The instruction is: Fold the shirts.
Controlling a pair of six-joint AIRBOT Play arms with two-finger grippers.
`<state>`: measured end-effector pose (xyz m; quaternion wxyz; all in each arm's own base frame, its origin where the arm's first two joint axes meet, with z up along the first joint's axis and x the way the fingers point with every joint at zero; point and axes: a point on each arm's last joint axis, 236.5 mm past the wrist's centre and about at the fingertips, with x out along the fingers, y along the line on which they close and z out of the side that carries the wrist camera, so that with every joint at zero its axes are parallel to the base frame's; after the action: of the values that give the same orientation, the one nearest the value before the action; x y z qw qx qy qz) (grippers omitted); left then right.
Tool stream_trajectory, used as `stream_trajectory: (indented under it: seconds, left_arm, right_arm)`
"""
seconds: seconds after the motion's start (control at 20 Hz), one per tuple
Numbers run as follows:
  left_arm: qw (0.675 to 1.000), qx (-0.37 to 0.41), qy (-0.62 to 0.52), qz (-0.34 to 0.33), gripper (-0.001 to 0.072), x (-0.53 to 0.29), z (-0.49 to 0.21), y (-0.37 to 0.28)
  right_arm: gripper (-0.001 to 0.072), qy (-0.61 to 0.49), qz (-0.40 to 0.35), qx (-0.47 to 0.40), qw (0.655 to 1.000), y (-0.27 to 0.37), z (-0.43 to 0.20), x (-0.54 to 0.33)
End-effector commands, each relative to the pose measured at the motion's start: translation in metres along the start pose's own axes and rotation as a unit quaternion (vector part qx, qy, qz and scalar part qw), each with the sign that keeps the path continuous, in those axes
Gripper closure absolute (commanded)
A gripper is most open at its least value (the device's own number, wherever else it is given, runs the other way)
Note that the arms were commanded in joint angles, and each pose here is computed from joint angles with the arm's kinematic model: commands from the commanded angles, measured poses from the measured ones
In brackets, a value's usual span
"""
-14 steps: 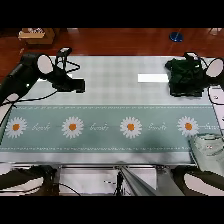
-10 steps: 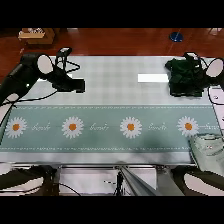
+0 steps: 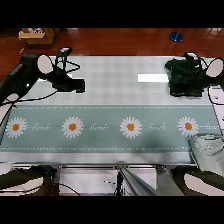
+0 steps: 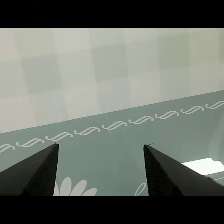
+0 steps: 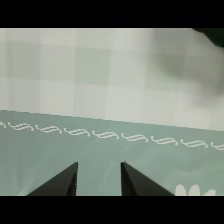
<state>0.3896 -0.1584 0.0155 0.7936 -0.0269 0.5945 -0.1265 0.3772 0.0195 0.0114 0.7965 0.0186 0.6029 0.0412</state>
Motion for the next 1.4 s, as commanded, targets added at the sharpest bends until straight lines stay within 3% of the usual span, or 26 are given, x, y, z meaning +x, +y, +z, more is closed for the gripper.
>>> stream_trajectory:
  seconds: [0.0,0.45,0.65,0.7,0.75,0.8,0.9,1.0,1.15,1.35]
  left_arm:
    - [1.000,0.000,0.000,0.000,0.0086,0.000,0.000,0.000]
    - [1.000,-0.003,-0.007,-0.001,0.0087,0.016,0.008,0.001]
    - [1.000,-0.017,0.008,-0.021,0.0086,0.027,0.004,-0.007]
    - [0.999,-0.020,0.008,-0.025,0.0087,0.029,0.004,-0.009]
    - [0.999,-0.018,0.009,-0.025,0.0087,0.030,0.004,-0.009]
    - [1.000,-0.003,0.000,-0.019,0.0087,0.030,0.008,-0.006]
    - [0.999,0.002,-0.035,-0.006,0.0087,0.029,0.026,0.003]
    - [0.997,0.008,-0.078,-0.009,0.0087,0.022,0.048,0.002]
    - [0.988,0.109,-0.109,0.000,0.0087,0.001,0.070,-0.001]
    - [0.981,0.124,-0.147,0.019,0.0085,-0.024,0.097,0.004]
  right_arm:
    - [0.0368,0.000,0.000,0.000,1.000,0.000,0.000,0.000]
    - [0.0368,-0.072,0.008,0.005,0.997,0.004,0.034,-0.003]
    - [0.0366,-0.158,-0.014,-0.012,0.987,-0.005,0.074,-0.012]
    - [0.0307,-0.187,-0.029,-0.020,0.982,-0.011,0.087,-0.018]
    - [0.0183,-0.218,-0.049,-0.032,0.974,-0.018,0.102,-0.026]
    - [0.0127,-0.248,-0.069,-0.046,0.965,-0.025,0.116,-0.035]
    - [0.0114,-0.285,-0.123,-0.068,0.948,-0.048,0.136,-0.057]
    - [0.0114,-0.305,-0.164,-0.039,0.937,-0.081,0.147,-0.077]
    - [0.0114,-0.312,-0.182,0.047,0.932,-0.142,0.152,-0.086]
    - [0.0115,-0.270,-0.194,0.123,0.935,-0.210,0.141,-0.062]
